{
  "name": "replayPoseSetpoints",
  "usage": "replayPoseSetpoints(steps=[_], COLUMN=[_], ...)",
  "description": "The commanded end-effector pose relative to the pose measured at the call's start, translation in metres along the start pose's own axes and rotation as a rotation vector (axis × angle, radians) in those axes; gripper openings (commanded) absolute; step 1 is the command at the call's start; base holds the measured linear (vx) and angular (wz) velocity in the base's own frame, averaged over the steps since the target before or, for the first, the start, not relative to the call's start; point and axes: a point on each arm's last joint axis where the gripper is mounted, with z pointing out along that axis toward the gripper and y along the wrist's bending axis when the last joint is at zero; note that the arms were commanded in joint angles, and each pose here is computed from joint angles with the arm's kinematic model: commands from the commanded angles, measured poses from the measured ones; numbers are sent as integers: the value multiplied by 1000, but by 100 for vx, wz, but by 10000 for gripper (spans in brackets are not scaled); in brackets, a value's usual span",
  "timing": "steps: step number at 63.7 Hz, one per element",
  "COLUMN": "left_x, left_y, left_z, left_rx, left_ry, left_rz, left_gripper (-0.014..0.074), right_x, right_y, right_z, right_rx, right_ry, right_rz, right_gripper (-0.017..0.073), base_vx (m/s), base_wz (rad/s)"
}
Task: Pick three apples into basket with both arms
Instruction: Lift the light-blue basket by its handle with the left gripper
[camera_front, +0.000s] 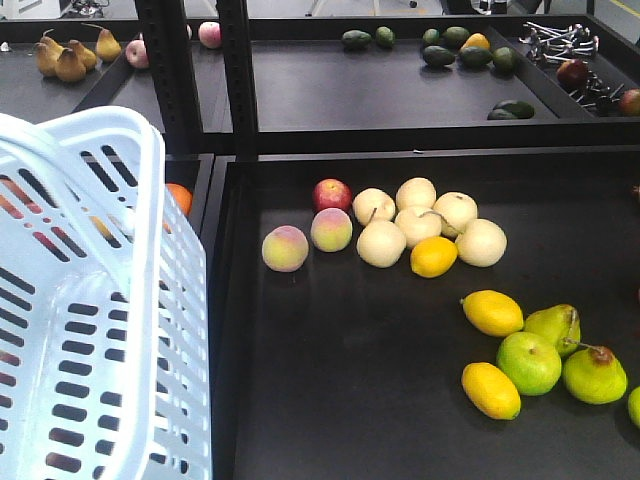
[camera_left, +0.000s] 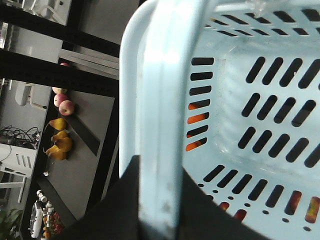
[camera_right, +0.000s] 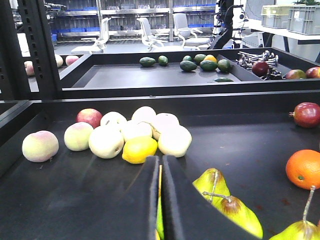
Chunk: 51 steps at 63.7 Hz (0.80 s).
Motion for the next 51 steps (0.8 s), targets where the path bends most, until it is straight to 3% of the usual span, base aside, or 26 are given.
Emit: replayPoseSetpoints(steps=[1,51], left_x=[2,5], left_y=[11,10], left_z=[-17,-18], left_rx=[-97,-95], left_ry=[-78,-74], left_rz=[-19,-21], left_gripper=[-6,-6], right_x=[-3,-3], right_y=[0,0], right_z=[0,0], right_rx=[-2,-2], right_ry=[-70,-70], right_rz=[-9,-9], right_gripper=[-9,-9], base_vx=[0,0], base_wz=[0,0])
